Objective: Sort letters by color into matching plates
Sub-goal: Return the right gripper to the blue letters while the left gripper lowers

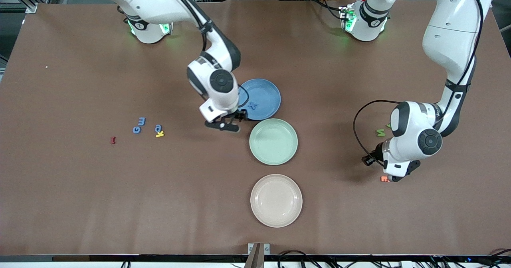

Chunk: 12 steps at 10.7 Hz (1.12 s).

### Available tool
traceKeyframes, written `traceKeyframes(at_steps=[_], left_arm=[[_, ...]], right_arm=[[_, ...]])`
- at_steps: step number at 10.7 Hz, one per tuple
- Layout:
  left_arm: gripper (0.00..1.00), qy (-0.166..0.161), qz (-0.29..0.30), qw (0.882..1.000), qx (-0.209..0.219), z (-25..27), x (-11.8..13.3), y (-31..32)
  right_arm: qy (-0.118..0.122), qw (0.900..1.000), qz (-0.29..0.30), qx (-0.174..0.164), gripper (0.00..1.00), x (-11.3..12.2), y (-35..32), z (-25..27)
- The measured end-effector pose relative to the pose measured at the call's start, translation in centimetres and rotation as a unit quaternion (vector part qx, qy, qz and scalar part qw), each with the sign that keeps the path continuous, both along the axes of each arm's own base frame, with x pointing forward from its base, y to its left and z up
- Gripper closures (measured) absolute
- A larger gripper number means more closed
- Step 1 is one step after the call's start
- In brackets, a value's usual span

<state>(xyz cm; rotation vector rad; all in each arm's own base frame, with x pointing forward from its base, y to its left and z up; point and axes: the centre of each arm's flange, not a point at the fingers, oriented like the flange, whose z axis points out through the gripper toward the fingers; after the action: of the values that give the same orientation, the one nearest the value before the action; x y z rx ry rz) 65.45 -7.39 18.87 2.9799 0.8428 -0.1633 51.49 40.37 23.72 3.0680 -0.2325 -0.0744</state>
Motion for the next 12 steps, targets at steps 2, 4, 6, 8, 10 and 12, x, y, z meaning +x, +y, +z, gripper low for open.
traceKeyframes(at_steps=[2,4,6,8,10,12], left_arm=[[0.49,-0.001,0.000,1.000,0.000,-0.1,0.0,0.0],[0.48,-0.005,0.000,1.000,-0.001,-0.1,0.0,0.0],[0.48,-0.005,0.000,1.000,-0.001,-0.1,0.0,0.0],[0.48,-0.006,0.000,1.000,-0.001,-0.1,0.0,0.0],[0.48,-0.006,0.000,1.000,-0.001,-0.2,0.0,-0.1],[0.48,-0.008,0.000,1.000,-0.002,-0.4,0.1,-0.2]], right_arm=[[0.002,1.000,0.024,0.002,0.00,3.2,-4.5,2.0],[0.009,0.998,0.059,0.003,0.00,5.6,-8.9,3.4],[0.012,0.995,0.100,0.009,0.00,7.6,-13.1,3.9],[0.015,0.990,0.138,0.008,0.00,9.0,-17.2,3.9],[0.018,0.986,0.167,0.005,0.00,9.6,-21.6,4.1],[0.005,0.983,0.184,0.011,0.00,9.6,-25.5,3.6]])
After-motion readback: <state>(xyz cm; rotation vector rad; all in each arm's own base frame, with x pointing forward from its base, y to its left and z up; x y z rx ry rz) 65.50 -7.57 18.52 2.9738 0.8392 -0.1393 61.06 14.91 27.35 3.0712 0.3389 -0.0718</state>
